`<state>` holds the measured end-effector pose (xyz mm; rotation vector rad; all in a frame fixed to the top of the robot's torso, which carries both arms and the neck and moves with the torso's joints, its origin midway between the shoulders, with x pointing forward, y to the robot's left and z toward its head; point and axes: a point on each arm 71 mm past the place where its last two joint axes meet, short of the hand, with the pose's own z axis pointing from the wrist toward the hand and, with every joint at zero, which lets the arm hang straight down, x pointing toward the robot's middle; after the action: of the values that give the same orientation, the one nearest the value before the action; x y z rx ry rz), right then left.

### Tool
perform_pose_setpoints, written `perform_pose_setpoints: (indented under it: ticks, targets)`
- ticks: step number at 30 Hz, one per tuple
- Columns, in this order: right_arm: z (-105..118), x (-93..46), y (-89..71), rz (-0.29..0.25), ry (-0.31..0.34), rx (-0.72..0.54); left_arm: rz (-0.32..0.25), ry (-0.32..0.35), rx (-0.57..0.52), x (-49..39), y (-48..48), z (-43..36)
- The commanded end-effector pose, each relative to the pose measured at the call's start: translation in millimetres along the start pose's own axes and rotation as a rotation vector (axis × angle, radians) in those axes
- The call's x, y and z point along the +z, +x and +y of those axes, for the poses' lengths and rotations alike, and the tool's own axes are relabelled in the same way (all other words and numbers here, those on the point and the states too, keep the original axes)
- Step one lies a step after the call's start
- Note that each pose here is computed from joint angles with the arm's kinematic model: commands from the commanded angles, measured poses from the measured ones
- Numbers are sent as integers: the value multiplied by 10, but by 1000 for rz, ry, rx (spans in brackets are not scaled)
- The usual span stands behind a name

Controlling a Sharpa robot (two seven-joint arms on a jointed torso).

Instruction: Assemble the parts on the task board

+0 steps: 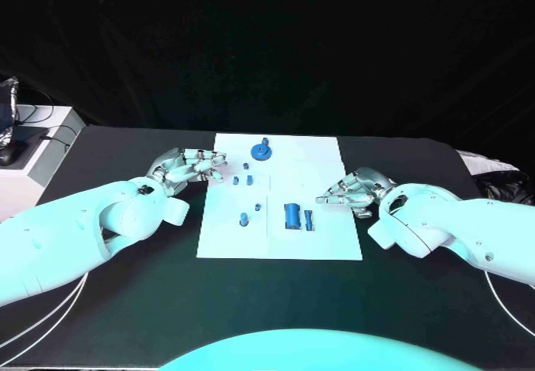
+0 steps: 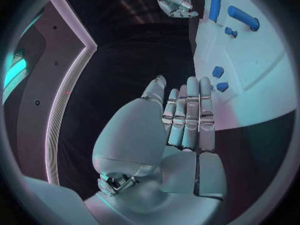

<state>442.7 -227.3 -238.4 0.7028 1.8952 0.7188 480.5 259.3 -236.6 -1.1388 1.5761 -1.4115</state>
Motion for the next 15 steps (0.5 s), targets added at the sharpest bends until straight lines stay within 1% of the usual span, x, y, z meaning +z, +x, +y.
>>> perform_pose_setpoints:
  ticks: [1, 4, 9, 12, 15]
  targets:
    - [80, 70, -150, -91, -202, 132, -5, 47, -12, 21, 8, -28]
    - [26, 187, -290, -154, -244, 174, -18, 66, -17, 39, -9, -31]
    - [-68, 383, -502, -235, -275, 227, -44, 90, -21, 59, -41, -34]
    - [-114, 496, -615, -266, -289, 272, -62, 107, -23, 81, -43, -45]
    - [-130, 562, -664, -280, -304, 309, -78, 123, -25, 114, -43, -64]
